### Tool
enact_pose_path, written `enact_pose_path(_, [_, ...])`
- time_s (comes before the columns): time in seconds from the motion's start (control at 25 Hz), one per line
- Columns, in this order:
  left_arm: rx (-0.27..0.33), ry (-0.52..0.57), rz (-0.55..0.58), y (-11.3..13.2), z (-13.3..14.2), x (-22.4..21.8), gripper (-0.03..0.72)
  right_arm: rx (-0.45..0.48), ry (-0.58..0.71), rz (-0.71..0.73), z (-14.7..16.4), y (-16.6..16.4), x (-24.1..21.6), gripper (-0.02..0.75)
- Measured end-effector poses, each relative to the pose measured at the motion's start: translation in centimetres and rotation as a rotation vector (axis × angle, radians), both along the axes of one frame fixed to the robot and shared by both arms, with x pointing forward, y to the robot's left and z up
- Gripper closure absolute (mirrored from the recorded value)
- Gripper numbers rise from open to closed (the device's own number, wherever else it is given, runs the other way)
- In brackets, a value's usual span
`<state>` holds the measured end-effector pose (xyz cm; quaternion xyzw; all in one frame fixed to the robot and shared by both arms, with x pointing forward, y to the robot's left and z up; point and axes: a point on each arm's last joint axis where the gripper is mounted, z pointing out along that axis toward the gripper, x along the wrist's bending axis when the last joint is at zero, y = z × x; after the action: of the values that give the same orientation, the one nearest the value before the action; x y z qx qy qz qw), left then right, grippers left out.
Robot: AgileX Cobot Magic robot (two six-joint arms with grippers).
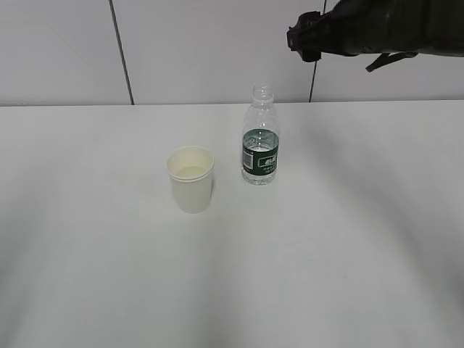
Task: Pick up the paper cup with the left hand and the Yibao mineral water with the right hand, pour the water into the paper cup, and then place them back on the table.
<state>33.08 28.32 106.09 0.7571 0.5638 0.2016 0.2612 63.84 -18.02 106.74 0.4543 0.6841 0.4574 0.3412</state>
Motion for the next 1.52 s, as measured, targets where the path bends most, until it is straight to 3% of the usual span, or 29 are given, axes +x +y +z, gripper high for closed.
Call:
enact_pose_path(0.32, [-0.014, -0.196, -0.001, 0.3, 0.3, -4.2, 0.253, 0.001, -0.007, -0.004, 0.3, -0.1, -0.1, 0.150])
enact_pose_path(0.56, [-0.028, -0.333, 0.000, 0.5, 0.8, -6.5, 0.253, 0.018, -0.076, -0.014, 3.3, -0.5, -1.4, 0.150])
enact_pose_path(0.84, [-0.110, -0.448, 0.034, 0.5, 1.0, -8.9, 0.253, 0.027, -0.117, -0.021, 5.0, -0.9, -2.3, 0.150])
enact_pose_path(1.0, [-0.126, -0.464, 0.037, 0.6, 0.5, -10.4, 0.253, 0.022, -0.099, -0.022, 4.4, -0.9, -2.5, 0.152])
enact_pose_path(1.12, [-0.114, -0.415, 0.045, 0.7, -0.4, -10.6, 0.253, 0.020, -0.095, -0.025, 4.3, -1.0, -2.5, 0.152])
enact_pose_path(1.52, [-0.122, -0.397, 0.158, 1.4, -0.6, -10.6, 0.253, 0.026, -0.115, -0.028, 5.2, -1.3, -3.6, 0.152])
